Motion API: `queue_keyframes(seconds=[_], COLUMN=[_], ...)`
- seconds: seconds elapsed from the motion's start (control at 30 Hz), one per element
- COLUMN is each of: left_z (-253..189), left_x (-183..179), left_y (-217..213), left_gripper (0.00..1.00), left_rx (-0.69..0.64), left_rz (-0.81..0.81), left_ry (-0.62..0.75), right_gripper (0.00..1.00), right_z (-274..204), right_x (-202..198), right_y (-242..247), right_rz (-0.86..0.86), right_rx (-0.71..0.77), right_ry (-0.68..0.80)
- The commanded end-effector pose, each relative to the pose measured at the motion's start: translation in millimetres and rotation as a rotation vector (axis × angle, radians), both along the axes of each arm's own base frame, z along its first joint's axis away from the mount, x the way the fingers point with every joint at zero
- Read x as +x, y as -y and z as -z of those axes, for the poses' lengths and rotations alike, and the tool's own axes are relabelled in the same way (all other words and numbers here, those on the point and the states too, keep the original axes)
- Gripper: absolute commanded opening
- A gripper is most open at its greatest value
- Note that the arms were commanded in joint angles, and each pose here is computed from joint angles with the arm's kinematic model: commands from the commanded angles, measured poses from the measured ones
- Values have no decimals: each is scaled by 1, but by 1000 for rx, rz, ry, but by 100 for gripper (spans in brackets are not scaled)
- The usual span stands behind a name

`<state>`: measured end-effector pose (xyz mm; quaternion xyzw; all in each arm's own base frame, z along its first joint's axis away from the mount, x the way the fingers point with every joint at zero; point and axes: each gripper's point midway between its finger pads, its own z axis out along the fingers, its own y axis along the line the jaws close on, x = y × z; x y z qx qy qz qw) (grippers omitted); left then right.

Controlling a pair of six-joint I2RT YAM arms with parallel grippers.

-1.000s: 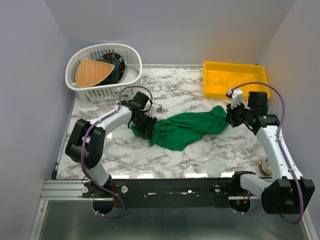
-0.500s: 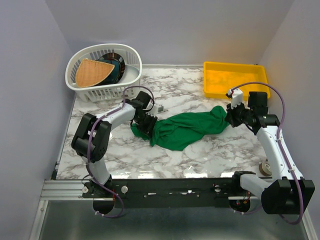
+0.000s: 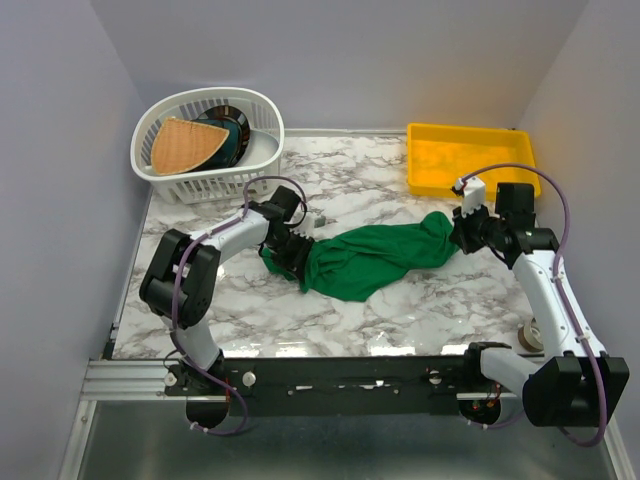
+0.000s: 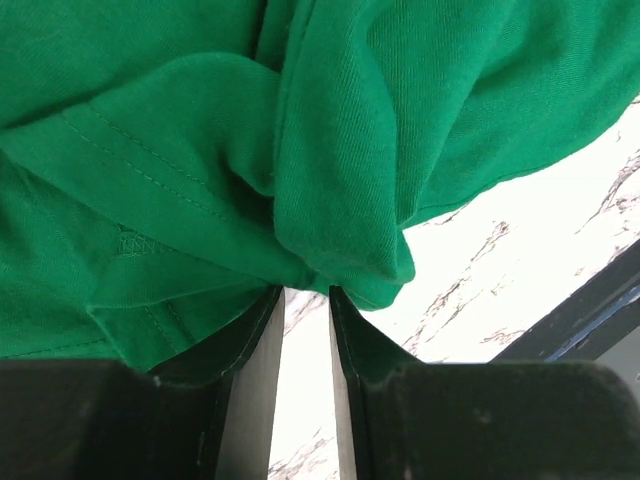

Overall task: Roll the t-shirts
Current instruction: Flatten out the T-shirt at the center of the board.

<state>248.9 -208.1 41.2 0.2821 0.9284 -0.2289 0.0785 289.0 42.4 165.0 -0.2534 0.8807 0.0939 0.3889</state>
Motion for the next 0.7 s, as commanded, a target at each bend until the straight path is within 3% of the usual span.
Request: queue_keyframes(seconds=[0.0,0.23,0.43,0.53,0.57,0.67], left_z=[-2,4,-1,-4,-6,-19], left_x=[0,10,12,9,10,9], left_y=[7,15,26,27,27,19], left_gripper=[38,41,27,15,6,0], left_rx=[-24,-21,-49,-56,-56,-46], left_rz=[7,11,10,19,20,52], left_ry=[-5,-22,-35,-36,-33,5], right_gripper=[0,0,0,1,0,1], right_z=[-2,-1,0,-1,-1,-5], right_x=[3,0,-1,0,1,3], right_y=[-1,-1,-1,-1,-1,0], right_rz=[-2,3,3,3,3,10], right_rx=[16,13,13,13,13,15], right_ry=[20,18,19,22,24,33])
